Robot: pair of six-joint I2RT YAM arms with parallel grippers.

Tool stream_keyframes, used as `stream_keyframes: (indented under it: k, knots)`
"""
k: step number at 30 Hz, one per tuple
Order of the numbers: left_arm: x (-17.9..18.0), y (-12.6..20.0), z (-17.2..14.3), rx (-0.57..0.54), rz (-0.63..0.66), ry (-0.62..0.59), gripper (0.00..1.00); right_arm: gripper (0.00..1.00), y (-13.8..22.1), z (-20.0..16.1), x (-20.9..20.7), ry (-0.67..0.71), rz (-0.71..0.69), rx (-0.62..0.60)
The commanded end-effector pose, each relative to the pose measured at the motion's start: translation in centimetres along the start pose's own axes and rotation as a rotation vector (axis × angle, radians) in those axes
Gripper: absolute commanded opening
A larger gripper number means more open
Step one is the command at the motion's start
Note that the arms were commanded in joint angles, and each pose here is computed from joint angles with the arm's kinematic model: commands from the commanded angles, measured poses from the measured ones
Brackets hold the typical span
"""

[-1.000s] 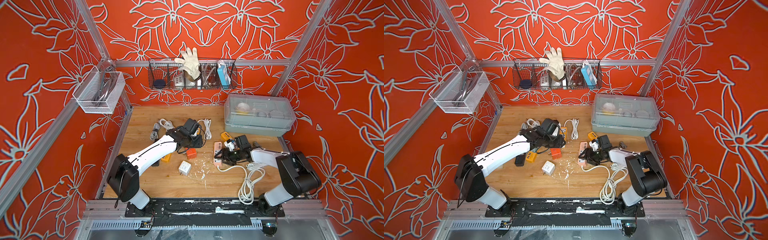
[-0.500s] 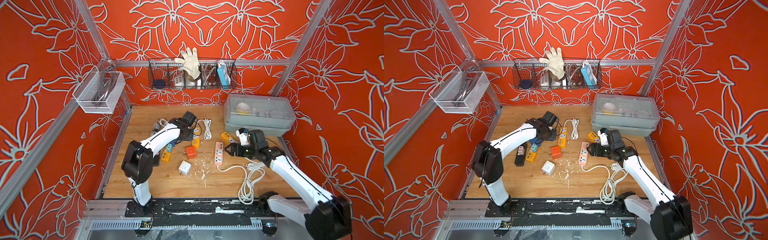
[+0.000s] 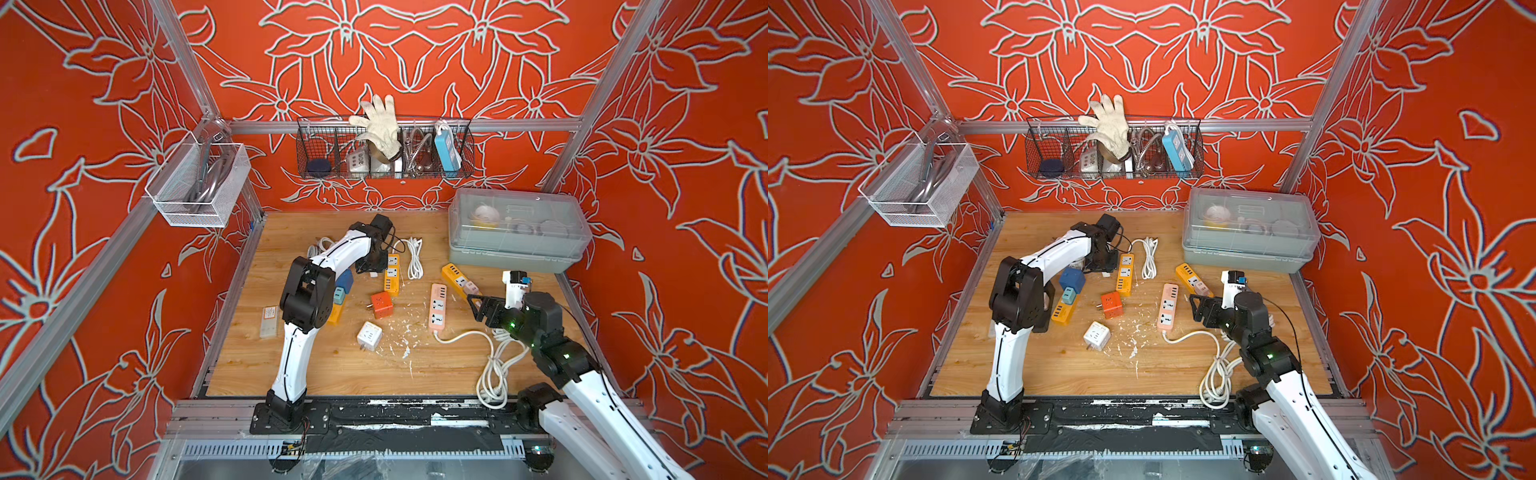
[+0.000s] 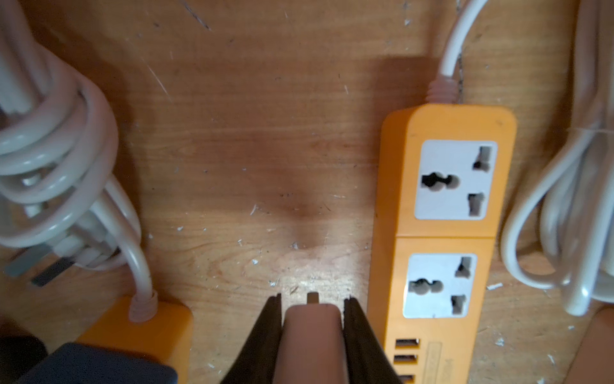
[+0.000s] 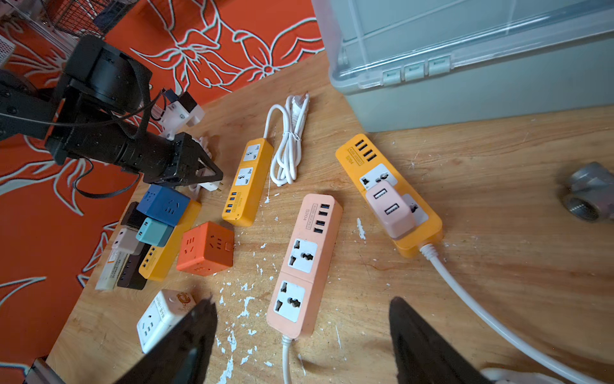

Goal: Pull the plug off the socket
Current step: Place the plug at the center of the board.

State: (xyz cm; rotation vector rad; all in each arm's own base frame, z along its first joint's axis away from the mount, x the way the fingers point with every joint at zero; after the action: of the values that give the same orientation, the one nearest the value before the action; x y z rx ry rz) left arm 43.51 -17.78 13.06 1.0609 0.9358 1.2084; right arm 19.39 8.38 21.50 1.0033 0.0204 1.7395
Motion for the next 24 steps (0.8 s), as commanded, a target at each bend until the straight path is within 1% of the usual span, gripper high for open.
stream_keyframes:
  k: [1,4,6,9,12,15,18,20,22,24]
  knots:
    - [-0.1,-0.4,-0.3,0.080,-0.033,0.020,0.40,0.84,-0.1,0.4,-0.2,-0.008,-0.032,-0.020]
    - [0.0,0.0,0.0,0.088,-0.039,0.021,0.50,0.84,-0.1,0.6,-0.2,0.004,-0.046,-0.014]
    - [0.2,0.9,0.1,0.083,-0.039,0.020,0.52,0.84,-0.1,0.8,-0.2,0.022,-0.064,-0.006]
    - [0.5,3.2,0.1,0.056,-0.041,0.011,0.54,0.84,0.0,1.4,0.0,0.073,-0.096,0.007]
    - [0.6,7.0,-0.5,0.005,-0.080,-0.008,0.54,0.85,-0.3,2.3,0.3,0.124,-0.129,0.037]
    - [0.3,10.7,-1.9,-0.069,-0.181,-0.042,0.54,0.85,-1.3,3.1,0.3,0.147,-0.160,0.088]
    - [-0.4,13.7,-4.6,-0.148,-0.342,-0.086,0.55,0.85,-2.8,3.8,0.2,0.184,-0.196,0.157]
    - [-0.8,15.2,-6.9,-0.198,-0.444,-0.113,0.58,0.85,-3.8,4.3,0.3,0.256,-0.221,0.207]
    - [-0.9,16.2,-9.0,-0.240,-0.507,-0.124,0.60,0.85,-4.6,4.5,0.3,0.347,-0.226,0.262]
    - [-0.9,16.8,-10.9,-0.274,-0.561,-0.117,0.64,0.86,-5.3,4.7,0.1,0.418,-0.246,0.318]
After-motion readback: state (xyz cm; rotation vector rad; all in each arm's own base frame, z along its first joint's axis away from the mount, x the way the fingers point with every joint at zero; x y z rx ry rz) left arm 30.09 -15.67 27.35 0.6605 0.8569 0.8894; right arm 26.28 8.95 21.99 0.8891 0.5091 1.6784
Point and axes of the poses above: each gripper's point midway between its finger pads, its own y axis back along the fingers, its own x axis along the line the jaws close on, z = x × y, the point moved 7 cm from there along y, back along the fingers, and after that the axes turned 11 degrees about -y, right-handed, at the moved point
